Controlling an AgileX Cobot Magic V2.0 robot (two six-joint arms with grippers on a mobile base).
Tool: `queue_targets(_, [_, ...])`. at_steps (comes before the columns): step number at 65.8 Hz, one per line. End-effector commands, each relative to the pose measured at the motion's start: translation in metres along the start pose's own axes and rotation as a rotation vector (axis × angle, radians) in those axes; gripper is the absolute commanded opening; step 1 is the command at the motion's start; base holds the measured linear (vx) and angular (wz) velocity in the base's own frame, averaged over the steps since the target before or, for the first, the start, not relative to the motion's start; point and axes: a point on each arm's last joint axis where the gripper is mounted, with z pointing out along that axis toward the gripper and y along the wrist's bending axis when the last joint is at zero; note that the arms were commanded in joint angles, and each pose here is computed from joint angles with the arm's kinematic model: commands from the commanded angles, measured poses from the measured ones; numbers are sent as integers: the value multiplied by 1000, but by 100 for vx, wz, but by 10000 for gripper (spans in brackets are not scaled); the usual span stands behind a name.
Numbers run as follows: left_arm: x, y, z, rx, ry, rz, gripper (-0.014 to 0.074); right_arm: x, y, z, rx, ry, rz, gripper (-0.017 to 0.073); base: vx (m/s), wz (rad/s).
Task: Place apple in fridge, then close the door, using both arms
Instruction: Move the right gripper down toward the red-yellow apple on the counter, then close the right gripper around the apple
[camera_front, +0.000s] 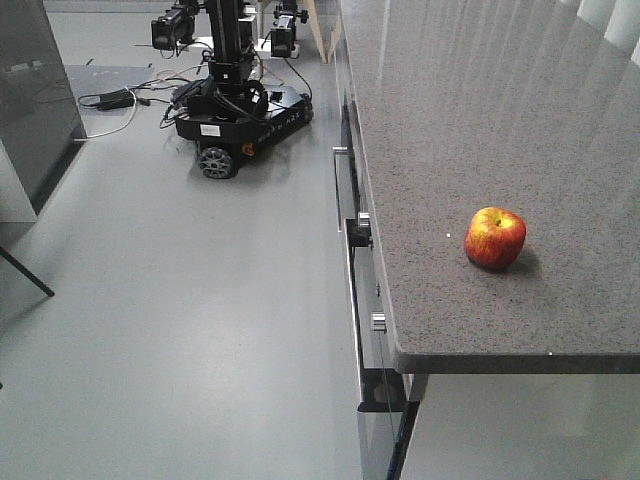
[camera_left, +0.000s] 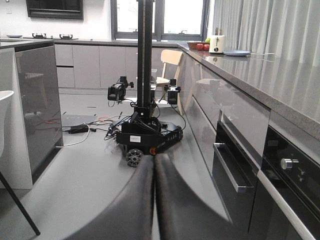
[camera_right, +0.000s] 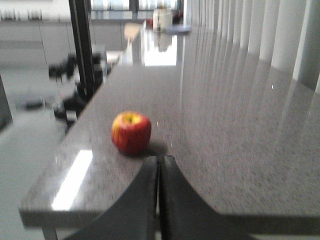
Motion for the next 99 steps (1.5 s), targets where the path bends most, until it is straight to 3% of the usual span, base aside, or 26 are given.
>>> queue_targets(1, [2, 1, 0, 2, -60, -12, -6, -26, 0, 0, 2, 64, -87, -2, 0, 0])
queue_targets(13, [2, 1, 0, 2, -60, -12, -6, -47, 0, 16, -16, 283, -85, 2, 0, 0])
queue_targets(22, [2, 1, 0, 2, -60, -12, -6, -57, -1, 35, -23, 384, -76, 67, 0, 0])
queue_targets(30, [2, 1, 0, 2, -60, -12, -6, -62, 0, 54, -32, 428, -62, 226, 0, 0])
queue_targets(40, [2, 1, 0, 2, -60, -12, -6, -69, -1, 78, -32, 437, -53, 496, 0, 0])
queue_targets(49, [2, 1, 0, 2, -60, -12, -6, -77, -1, 98, -35, 483, -53, 627, 0, 0])
queue_targets(60, [2, 1, 0, 2, -60, -12, -6, -84, -1, 126, -64, 571, -82, 634, 0, 0])
queue_targets(76, [2, 1, 0, 2, -60, -12, -6, -87, 7, 171, -160, 627, -59, 613, 0, 0])
queue_targets(99, [2, 1, 0, 2, -60, -12, -6, -77, 15, 235, -225, 725, 119, 599, 0, 0])
